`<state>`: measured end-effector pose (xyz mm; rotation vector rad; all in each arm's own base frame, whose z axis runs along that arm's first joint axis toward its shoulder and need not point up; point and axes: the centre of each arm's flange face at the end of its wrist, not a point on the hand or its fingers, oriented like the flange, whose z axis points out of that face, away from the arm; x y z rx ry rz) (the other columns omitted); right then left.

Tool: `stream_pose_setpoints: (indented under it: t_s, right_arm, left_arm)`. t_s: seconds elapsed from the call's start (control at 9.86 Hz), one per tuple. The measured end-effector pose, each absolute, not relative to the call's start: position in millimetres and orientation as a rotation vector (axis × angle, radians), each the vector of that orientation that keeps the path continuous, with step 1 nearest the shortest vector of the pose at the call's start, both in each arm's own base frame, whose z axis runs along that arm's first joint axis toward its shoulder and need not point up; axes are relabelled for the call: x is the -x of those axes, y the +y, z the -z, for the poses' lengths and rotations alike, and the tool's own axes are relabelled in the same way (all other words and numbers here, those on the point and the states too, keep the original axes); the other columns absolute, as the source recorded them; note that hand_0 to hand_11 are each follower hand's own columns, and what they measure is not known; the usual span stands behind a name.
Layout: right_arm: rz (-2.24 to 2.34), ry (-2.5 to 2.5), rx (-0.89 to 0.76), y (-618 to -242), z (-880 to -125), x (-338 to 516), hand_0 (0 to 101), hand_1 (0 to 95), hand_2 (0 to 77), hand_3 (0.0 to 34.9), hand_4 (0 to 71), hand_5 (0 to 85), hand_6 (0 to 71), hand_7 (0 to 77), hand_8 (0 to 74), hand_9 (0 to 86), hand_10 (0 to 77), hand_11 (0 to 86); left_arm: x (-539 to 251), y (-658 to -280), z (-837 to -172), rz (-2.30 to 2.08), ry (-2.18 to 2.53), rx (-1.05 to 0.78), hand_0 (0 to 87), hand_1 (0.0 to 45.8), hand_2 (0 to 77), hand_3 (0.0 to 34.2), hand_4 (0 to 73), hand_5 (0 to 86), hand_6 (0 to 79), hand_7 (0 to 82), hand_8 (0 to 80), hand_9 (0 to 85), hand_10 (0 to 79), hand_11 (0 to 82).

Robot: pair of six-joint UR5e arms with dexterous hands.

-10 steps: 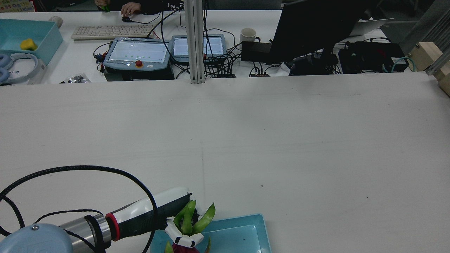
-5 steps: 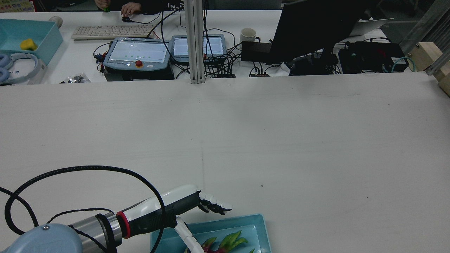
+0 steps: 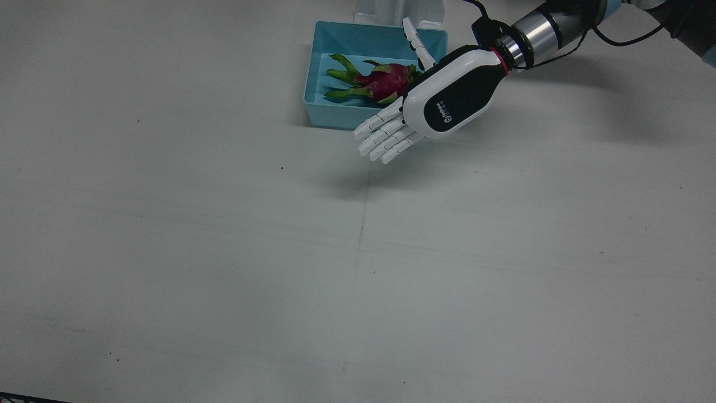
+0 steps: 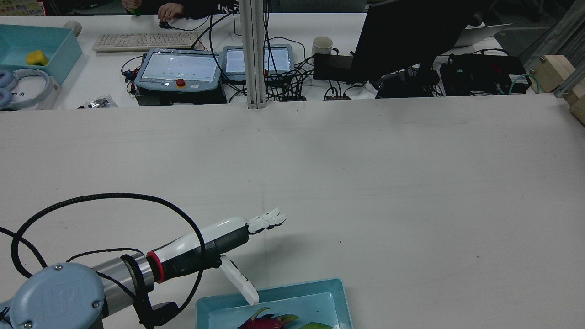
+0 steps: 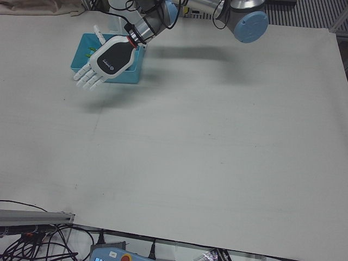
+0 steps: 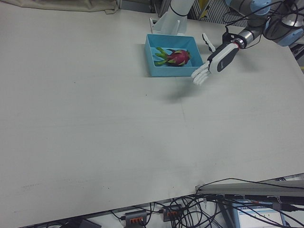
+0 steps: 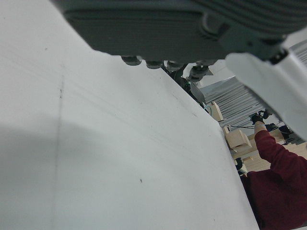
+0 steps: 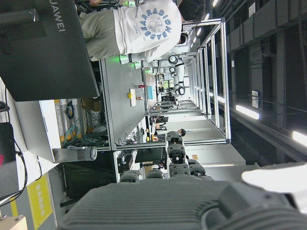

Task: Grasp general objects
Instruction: 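Open the left hand to release the fruit and withdraw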

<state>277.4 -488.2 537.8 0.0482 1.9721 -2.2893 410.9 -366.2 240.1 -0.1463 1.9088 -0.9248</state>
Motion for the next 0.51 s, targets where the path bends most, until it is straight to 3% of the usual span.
stream_pose_setpoints:
  t_s: [0.3,0.51]
  right_arm:
    - [2.289,1.972,-0.048,-488.2,-537.8,-277.4,0,5.4,1.6,0.0,0.0,1.1,0.0,0.0,0.0,0.5,0.0,0.5]
    - [2.289,1.972,-0.048,-488.2,-537.8,-277.4,0,5.4,1.6,0.0,0.0,1.1,0.0,0.0,0.0,0.5,0.0,0.5]
  left_arm:
    - [-338.7,-484.2,-304.4,0.986,1.986,0.107,49.8,0.5,1.1,0.0,0.0,1.6,0.0,0.5,1.1,0.5,0.0,0.5]
    - [-284.8,-551.2,-398.6,1.121,2.060,0.151,52.1,0.5,1.1,0.0,0.0,1.6,0.0,0.0,1.1,0.0,0.0,0.5]
